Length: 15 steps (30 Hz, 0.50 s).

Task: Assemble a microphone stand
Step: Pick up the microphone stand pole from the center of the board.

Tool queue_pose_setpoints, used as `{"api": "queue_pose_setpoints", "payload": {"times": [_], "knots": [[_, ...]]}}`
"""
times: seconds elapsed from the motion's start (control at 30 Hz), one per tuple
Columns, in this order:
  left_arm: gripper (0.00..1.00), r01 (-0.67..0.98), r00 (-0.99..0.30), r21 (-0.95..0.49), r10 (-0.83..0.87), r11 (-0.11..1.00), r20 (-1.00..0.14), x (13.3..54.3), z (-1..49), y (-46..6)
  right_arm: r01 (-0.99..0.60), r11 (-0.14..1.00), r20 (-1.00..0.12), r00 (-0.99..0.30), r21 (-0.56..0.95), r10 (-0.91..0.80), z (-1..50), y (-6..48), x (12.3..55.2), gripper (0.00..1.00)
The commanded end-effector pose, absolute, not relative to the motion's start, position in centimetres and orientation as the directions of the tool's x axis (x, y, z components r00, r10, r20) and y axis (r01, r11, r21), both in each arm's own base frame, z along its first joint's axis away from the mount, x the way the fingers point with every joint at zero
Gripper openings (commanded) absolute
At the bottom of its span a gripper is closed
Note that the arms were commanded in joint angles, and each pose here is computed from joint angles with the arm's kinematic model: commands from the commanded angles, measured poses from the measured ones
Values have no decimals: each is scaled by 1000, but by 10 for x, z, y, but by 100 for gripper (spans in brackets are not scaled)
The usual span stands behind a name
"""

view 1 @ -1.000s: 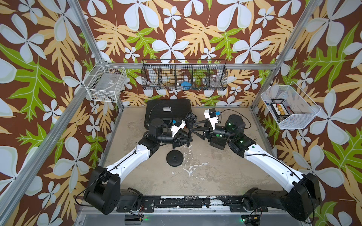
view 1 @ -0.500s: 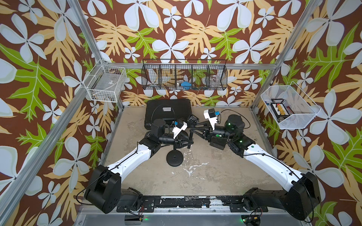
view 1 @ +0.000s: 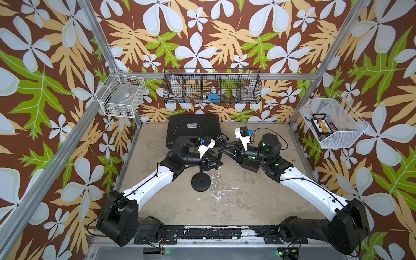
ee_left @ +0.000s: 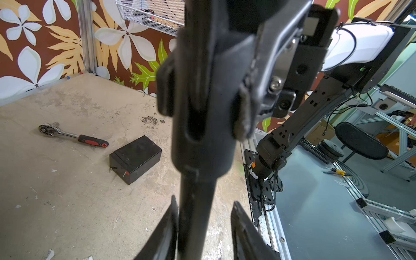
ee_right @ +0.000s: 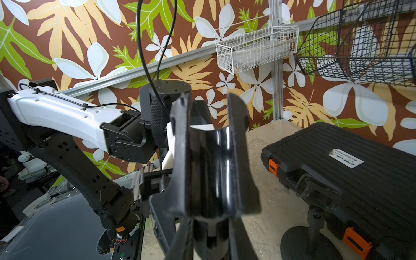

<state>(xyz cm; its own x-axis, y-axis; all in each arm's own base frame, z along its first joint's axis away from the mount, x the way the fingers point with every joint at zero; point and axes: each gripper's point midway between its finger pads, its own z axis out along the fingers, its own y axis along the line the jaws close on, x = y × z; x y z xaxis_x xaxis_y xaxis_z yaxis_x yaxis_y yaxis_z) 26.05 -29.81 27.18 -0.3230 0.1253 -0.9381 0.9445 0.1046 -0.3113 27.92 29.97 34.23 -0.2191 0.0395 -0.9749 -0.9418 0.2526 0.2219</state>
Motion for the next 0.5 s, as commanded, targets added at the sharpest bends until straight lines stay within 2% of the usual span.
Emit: {"api": "queue_pose_setpoints", "payload": {"times": [0.0,0.07,0.17,0.3,0.33,0.4,0.47], "knots": [[39,945,-320,-307,121,113,-940,261,275,-298,-951,255,-984,-160,174,74,356,298,279,0],[39,944,-321,-307,122,121,-939,262,274,-297,-957,227,-982,-164,180,90,358,299,274,0],[29,942,-326,-311,123,126,-937,265,272,-298,-965,179,-979,-172,190,113,361,301,268,2],[4,946,-316,-301,123,122,-941,266,273,-299,-963,182,-977,-179,198,115,361,302,270,6],[0,947,-311,-296,122,124,-943,265,274,-299,-963,183,-977,-179,198,115,361,302,270,10],[0,951,-294,-277,119,140,-948,266,276,-297,-961,185,-976,-188,206,111,360,302,272,34],[0,954,-274,-255,115,154,-955,266,278,-295,-956,193,-974,-204,220,97,356,303,274,52]]}}
